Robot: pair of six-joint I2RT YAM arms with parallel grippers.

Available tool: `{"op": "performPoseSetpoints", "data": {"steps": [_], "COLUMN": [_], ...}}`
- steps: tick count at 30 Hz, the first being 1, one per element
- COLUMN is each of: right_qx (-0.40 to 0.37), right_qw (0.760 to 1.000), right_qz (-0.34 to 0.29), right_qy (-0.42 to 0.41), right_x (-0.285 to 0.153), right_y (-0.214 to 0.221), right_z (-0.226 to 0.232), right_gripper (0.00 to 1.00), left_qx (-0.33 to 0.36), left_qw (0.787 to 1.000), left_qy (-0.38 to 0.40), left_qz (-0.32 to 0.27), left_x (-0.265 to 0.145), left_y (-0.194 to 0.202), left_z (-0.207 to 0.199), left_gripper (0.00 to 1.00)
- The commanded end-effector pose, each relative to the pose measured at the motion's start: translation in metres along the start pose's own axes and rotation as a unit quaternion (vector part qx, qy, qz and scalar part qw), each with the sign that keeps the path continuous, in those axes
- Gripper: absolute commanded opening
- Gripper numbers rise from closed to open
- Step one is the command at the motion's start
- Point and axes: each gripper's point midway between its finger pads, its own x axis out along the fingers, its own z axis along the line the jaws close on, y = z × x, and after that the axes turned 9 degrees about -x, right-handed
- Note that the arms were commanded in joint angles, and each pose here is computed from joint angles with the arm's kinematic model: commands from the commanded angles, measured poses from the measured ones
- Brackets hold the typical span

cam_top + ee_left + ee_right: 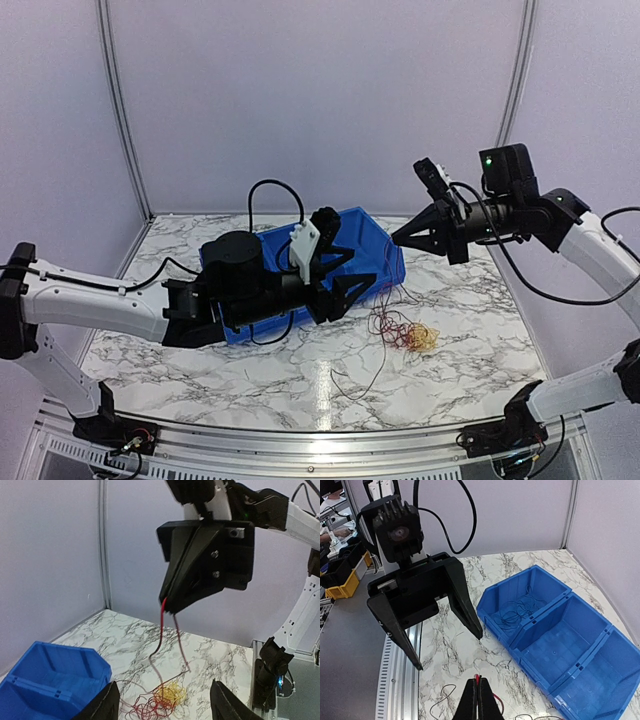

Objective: Untangle the cables

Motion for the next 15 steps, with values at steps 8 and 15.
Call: {"op": "performPoseSetpoints", "data": {"steps": [8,15], "right_qx": [-0.037,-0.038], "right_qw": [0.998,0.998], "right_qz": [0.010,0.008], "right_qy": [-0.048,-0.058], "right_x": [0.010,0.011], "right_y": [-0.008,-0.007], "right_z": [0.023,0.027], "right_gripper": [0.00,0.00], "left_qx": [0.078,0.072], "left_qw": [0.995,0.991], "left_qy": [0.064,0.115], "left_qz": [-0.005,0.003], "left_x": [0.038,0.052], "left_y": [-0.006,-0.001], "left_z": [-0.029,-0.041], "left_gripper": [0.62,0.40]}}
